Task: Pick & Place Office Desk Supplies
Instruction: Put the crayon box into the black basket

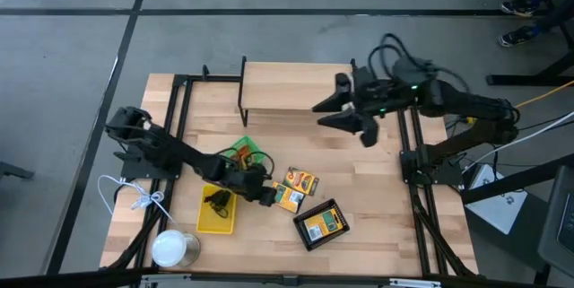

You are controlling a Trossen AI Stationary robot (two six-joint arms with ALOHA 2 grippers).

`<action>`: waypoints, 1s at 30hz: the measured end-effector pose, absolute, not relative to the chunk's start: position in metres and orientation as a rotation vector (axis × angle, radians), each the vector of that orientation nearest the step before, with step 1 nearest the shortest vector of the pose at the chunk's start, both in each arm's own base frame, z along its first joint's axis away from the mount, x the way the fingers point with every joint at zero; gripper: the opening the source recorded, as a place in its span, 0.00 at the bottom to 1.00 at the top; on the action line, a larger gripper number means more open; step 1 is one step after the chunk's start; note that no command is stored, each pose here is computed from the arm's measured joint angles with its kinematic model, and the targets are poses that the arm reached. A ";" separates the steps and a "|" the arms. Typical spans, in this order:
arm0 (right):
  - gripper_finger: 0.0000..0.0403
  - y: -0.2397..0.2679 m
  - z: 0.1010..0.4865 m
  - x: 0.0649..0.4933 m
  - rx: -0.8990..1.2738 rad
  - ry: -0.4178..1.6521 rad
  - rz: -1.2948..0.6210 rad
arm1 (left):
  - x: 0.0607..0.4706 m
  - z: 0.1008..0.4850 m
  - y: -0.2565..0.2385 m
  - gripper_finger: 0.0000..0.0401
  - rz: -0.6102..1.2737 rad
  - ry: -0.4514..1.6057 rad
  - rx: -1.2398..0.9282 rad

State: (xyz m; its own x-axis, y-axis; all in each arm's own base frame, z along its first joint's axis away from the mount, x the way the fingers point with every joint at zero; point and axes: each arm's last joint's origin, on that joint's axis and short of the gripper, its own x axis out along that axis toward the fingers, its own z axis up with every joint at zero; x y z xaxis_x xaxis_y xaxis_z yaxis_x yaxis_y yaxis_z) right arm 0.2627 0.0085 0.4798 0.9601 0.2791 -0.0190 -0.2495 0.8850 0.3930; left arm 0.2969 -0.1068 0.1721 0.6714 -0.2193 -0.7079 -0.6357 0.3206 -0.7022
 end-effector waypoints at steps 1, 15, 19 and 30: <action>0.48 0.008 0.482 0.258 0.389 0.067 0.277 | 0.299 0.170 -0.105 0.48 0.337 0.843 -1.250; 0.48 0.008 0.487 0.243 0.328 0.069 0.271 | 0.322 0.189 -0.093 0.48 0.326 0.862 -1.265; 0.48 0.008 0.487 0.243 0.312 0.068 0.273 | 0.314 0.184 -0.093 0.48 0.445 0.992 -1.197; 0.48 0.009 0.487 0.243 0.310 0.068 0.280 | 0.310 0.177 -0.091 0.48 0.549 1.021 -1.165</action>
